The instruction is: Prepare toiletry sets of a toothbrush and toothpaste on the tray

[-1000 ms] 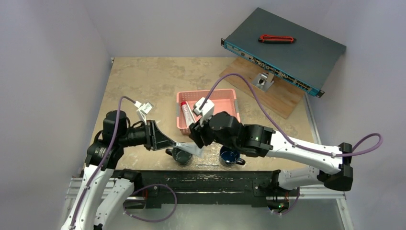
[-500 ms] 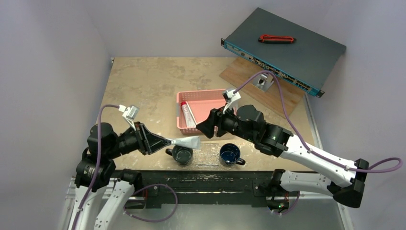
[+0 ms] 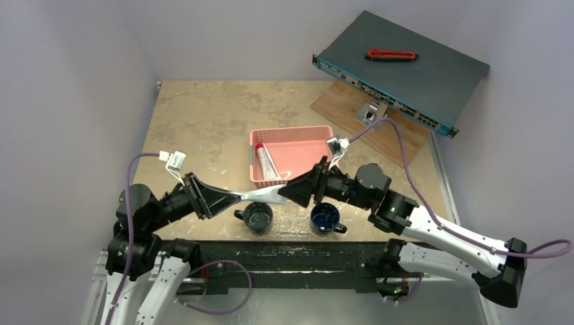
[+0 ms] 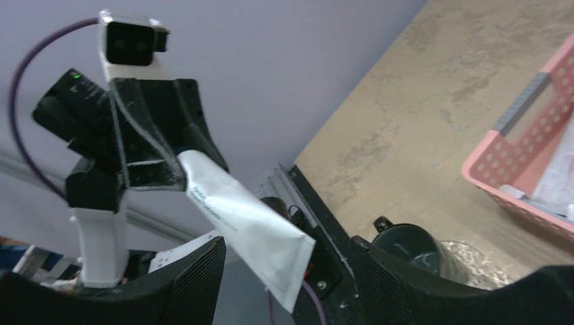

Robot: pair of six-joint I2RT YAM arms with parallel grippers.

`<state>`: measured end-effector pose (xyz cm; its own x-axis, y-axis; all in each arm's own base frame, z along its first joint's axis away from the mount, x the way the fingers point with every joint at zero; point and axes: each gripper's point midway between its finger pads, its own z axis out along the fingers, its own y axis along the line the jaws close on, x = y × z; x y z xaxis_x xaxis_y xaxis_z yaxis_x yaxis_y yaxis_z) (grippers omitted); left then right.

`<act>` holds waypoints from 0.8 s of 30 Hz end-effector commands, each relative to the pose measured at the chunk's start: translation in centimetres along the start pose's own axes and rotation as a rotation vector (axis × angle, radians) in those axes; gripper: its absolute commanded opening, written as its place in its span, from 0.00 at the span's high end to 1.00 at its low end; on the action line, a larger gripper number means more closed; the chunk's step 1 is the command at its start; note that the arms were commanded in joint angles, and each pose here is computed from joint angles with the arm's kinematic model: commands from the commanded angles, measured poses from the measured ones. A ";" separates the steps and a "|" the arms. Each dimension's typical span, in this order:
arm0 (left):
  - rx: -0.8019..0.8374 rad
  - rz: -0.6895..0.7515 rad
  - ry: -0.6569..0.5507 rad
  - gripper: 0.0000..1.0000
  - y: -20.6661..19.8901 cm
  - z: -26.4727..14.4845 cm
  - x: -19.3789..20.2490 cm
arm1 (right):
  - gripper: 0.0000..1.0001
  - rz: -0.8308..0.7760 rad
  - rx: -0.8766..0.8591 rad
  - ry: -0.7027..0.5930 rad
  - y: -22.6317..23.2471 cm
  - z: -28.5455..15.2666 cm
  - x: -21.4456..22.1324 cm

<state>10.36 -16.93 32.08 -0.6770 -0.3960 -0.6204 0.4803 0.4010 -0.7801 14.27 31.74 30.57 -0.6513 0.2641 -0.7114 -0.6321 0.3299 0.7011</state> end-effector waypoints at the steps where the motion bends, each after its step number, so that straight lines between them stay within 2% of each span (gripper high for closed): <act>1: 0.097 -0.012 -0.026 1.00 -2.0 0.2 -0.9 | 0.30 0.040 -0.224 -0.053 4.5 -1.0 -1.4; 7: 0.154 -0.049 -0.028 1.00 -2.8 0.5 -1.2 | 0.32 0.075 -0.299 -0.047 5.7 -1.1 -1.3; 14: 0.238 -0.070 -0.042 1.00 -3.8 0.8 -1.8 | 0.42 0.117 -0.365 -0.046 6.7 -1.4 -1.2; 24: 0.294 -0.032 -0.054 1.00 -4.4 0.9 -2.0 | 0.66 0.143 -0.393 -0.054 7.2 -1.7 -1.4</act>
<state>10.86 -18.49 34.76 -0.7110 -0.4511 -0.5394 0.5200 0.1790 -0.8352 10.72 32.61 34.69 -0.7354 0.3118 -0.6016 -0.6357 -0.0100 0.7719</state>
